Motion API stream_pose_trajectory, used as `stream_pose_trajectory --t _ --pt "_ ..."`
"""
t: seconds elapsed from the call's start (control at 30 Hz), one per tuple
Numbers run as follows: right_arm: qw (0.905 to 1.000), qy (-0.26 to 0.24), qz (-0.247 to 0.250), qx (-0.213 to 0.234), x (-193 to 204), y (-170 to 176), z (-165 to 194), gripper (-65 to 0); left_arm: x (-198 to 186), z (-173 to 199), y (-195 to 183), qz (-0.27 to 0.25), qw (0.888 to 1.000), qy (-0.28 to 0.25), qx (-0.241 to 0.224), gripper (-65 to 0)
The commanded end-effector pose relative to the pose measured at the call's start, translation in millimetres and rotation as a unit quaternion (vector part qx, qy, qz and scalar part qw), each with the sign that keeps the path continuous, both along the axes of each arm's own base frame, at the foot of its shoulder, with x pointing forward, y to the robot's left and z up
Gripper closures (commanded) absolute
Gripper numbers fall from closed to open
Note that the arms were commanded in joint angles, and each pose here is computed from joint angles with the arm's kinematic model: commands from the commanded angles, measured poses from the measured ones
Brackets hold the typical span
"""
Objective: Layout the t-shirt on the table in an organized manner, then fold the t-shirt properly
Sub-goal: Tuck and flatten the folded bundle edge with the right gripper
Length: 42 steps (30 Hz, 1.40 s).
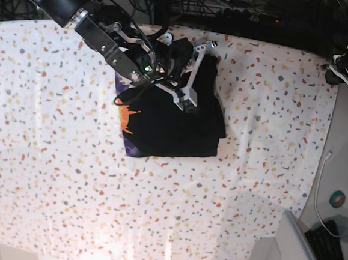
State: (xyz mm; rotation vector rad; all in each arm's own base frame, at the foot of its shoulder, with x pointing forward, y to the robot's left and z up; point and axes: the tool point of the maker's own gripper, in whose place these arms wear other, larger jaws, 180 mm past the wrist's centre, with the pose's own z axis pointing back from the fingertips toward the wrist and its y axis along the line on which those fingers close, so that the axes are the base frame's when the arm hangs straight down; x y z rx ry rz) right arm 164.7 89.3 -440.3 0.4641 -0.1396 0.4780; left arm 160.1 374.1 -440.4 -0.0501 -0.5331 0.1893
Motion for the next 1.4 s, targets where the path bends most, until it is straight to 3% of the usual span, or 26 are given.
stream_pose_trajectory --t 0.0,0.13,0.27,0.33,0.43,0.7,0.77,0.97,1.07,1.23,1.37 --pt "0.9994 -0.019 0.002 0.029 8.5 10.9 19.9 0.0 8.5 12.8 8.1 -0.006 1.000 -0.019 0.013 0.0" --pt "0.9976 -0.049 -0.025 0.042 28.9 14.9 38.8 0.0 8.2 12.4 8.1 -0.006 1.000 -0.019 0.012 0.0" --pt "0.9870 -0.135 -0.073 0.048 89.4 9.9 50.7 0.0 8.7 12.6 7.7 -0.007 1.000 -0.019 0.013 0.0" --pt "0.9815 -0.166 -0.090 0.034 118.7 0.7 47.3 0.0 8.7 12.6 7.7 -0.007 1.000 -0.019 0.013 0.0" --pt "0.9807 -0.165 -0.106 -0.005 137.2 -16.2 20.9 0.0 7.4 12.1 7.7 -0.007 1.000 -0.018 0.013 0.0" --pt "0.9904 -0.104 -0.076 -0.050 97.7 -6.5 -26.2 0.0 5.9 10.1 7.6 -0.005 1.000 -0.015 0.010 0.0" --pt "0.9926 -0.086 -0.066 -0.053 89.8 -6.4 -22.8 0.0 6.6 10.4 7.6 -0.005 1.000 -0.016 0.010 0.0" --pt "0.9960 -0.084 -0.027 0.015 58.9 23.5 25.7 0.0 6.6 10.4 7.6 -0.005 1.000 -0.016 0.010 0.0" --pt "0.9970 -0.070 -0.024 0.025 43.2 31.4 23.2 0.0 6.6 10.4 7.6 -0.005 1.000 -0.016 0.010 0.0" --pt "0.9977 -0.032 -0.046 -0.040 37.2 10.6 -31.9 0.0 10.0 7.8 -0.3 -0.020 1.000 -0.012 0.008 0.0" --pt "0.9980 -0.046 -0.038 -0.021 43.8 11.4 -9.3 0.0 23.0 3.3 -29.9 -0.072 0.997 -0.008 0.000 0.0"
